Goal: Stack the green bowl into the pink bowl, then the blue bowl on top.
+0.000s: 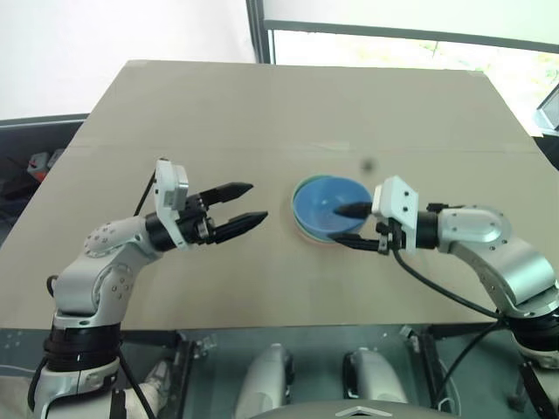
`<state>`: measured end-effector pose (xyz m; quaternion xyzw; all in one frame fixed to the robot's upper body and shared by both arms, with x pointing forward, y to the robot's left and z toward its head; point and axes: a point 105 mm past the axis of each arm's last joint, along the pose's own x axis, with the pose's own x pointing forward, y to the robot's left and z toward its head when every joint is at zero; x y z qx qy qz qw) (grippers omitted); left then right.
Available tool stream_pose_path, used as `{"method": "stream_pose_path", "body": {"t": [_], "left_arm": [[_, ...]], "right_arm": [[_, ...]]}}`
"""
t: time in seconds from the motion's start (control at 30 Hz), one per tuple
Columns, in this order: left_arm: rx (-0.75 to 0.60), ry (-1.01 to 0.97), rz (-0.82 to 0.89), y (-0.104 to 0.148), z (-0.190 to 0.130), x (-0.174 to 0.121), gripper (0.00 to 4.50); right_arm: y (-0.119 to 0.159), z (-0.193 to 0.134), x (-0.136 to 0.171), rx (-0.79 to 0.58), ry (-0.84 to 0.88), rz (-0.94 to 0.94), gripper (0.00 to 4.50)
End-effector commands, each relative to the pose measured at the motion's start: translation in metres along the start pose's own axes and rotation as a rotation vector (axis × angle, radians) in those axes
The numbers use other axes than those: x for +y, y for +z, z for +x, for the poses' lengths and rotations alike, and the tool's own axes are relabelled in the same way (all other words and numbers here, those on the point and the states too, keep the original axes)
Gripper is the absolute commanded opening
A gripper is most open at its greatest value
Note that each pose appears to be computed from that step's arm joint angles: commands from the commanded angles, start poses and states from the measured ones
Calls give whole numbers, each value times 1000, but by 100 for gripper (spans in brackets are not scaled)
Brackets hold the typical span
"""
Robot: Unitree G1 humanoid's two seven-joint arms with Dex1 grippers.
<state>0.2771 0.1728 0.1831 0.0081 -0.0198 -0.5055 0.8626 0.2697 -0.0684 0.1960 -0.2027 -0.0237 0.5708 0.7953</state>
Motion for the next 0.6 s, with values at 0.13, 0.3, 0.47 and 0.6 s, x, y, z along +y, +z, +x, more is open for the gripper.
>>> {"method": "stream_pose_path", "body": {"t": [0.13,0.3,0.47,0.6], "left_arm": [[-9,101,90,7,-5,-12,381],[45,195,69,-9,-16,-18,381],[119,222,42,-22,-42,-30,381],[158,219,45,-23,-57,-37,381]], "right_arm": [[32,-43,-1,-109,-144,2,291],[-30,-91,5,112,-227,115,291],[-69,-140,6,228,-335,170,444],[-72,-157,8,259,-352,168,444]]}}
